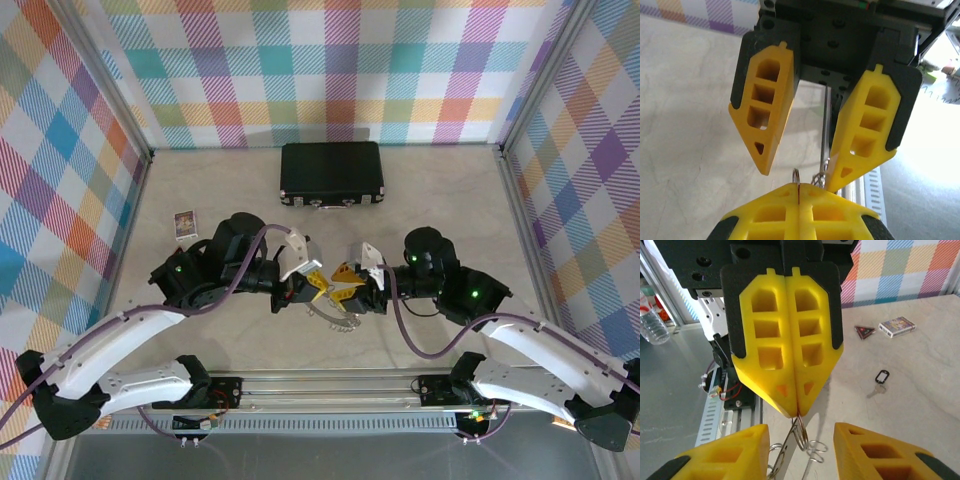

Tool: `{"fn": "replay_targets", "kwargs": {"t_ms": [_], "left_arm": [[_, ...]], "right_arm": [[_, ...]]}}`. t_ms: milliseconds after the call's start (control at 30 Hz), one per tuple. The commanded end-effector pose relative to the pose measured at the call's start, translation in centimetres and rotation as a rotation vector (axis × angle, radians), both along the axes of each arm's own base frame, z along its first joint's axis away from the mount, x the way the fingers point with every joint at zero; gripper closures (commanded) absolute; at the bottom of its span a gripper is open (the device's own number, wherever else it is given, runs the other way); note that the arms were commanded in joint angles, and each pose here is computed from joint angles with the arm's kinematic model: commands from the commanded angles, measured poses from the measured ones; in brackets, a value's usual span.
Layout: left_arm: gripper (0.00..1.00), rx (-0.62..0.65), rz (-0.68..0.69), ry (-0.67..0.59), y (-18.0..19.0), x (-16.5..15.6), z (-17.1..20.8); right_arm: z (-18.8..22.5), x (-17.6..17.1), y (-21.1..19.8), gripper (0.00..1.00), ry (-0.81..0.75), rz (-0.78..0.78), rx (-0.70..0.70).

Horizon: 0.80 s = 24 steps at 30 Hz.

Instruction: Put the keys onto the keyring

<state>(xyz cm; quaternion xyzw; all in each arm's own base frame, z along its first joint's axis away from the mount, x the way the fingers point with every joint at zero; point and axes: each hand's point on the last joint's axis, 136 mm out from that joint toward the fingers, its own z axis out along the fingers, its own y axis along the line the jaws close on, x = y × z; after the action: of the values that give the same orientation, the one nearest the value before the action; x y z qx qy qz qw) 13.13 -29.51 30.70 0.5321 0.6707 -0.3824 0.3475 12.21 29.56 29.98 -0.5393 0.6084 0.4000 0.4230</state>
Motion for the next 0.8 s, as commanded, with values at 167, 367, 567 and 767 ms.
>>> {"fn": "replay_targets", "kwargs": {"t_ms": [167, 367, 567, 767], "left_arm": [[1.0, 0.012, -0.073, 0.0, -0.4, -1.1, 0.3], [1.0, 0.002, -0.081, 0.002, -0.3, -1.3, 0.4], [1.0, -0.007, -0.095, 0.009, -0.4, -1.6, 0.6], [1.0, -0.015, -0.101, 0.012, -0.4, -1.8, 0.7]], "right_arm": [[-0.3, -0.3, -0.3, 0.73, -0.025, 0.02, -0.038], [-1.0, -0.2, -0.1, 0.71, -0.008, 0.023, -0.053], [-1.2, -0.3, 0.2, 0.74, 0.009, 0.04, -0.051], [-1.4, -0.4, 0.5, 0.89, 0.02, 0.051, -0.055]]}}
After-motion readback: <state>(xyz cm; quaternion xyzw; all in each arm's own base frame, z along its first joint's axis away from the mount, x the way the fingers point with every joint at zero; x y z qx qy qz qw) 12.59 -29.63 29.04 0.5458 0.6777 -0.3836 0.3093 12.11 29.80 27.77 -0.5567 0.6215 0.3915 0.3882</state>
